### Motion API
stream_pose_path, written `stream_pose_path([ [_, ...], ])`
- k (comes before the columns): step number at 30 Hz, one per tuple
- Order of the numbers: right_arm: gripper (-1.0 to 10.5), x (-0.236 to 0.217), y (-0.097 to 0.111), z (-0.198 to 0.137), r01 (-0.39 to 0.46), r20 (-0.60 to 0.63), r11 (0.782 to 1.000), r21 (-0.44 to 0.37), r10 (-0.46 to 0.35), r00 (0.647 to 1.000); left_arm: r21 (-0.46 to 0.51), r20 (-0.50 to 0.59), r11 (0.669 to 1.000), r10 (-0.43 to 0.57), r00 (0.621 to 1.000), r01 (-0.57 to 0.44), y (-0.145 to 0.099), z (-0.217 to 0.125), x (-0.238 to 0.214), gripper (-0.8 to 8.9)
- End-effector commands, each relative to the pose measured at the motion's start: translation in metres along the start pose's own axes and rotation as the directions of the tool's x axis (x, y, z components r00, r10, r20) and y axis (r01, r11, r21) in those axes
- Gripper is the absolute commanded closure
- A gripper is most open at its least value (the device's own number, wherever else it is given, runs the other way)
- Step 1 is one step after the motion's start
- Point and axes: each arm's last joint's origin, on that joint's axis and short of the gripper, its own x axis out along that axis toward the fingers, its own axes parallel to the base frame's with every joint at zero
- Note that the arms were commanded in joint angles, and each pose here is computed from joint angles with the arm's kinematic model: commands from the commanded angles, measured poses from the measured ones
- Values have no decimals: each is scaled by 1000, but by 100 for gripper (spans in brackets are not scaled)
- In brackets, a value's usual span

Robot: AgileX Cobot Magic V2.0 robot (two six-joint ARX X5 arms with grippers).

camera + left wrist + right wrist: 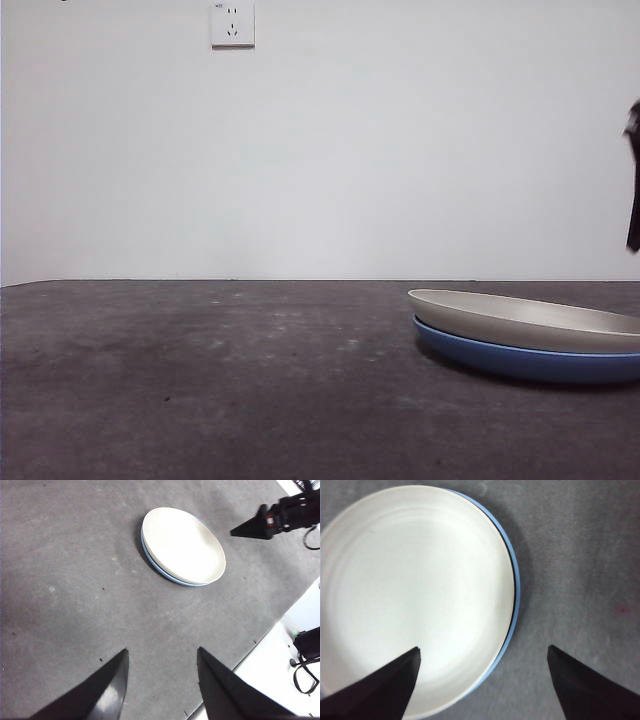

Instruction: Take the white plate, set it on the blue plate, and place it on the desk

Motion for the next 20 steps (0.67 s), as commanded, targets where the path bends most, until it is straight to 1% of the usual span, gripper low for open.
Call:
stream_pose_path([
  [1, 539, 18, -5, 6, 0, -29, 1000, 18, 1, 1000, 13, 11, 1000, -8, 1000, 8, -1, 3, 0, 595],
  [2, 552, 24, -7, 7, -4, -35, 1000, 20, 5, 999, 13, 11, 1000, -8, 1000, 8, -1, 3, 0, 596],
  [5, 638, 37, -11, 10, -5, -42, 1000, 23, 6, 999, 13, 12, 1000, -8, 1000, 8, -1, 3, 0, 596],
  [13, 750, 55, -16, 13, 0, -46, 1000, 27, 2, 999, 13, 12, 1000, -8, 1000, 8, -1, 3, 0, 595],
  [20, 771, 65, -19, 14, 1, -50, 999, 38, 1, 999, 13, 12, 1000, -8, 1000, 8, -1, 3, 0, 596],
])
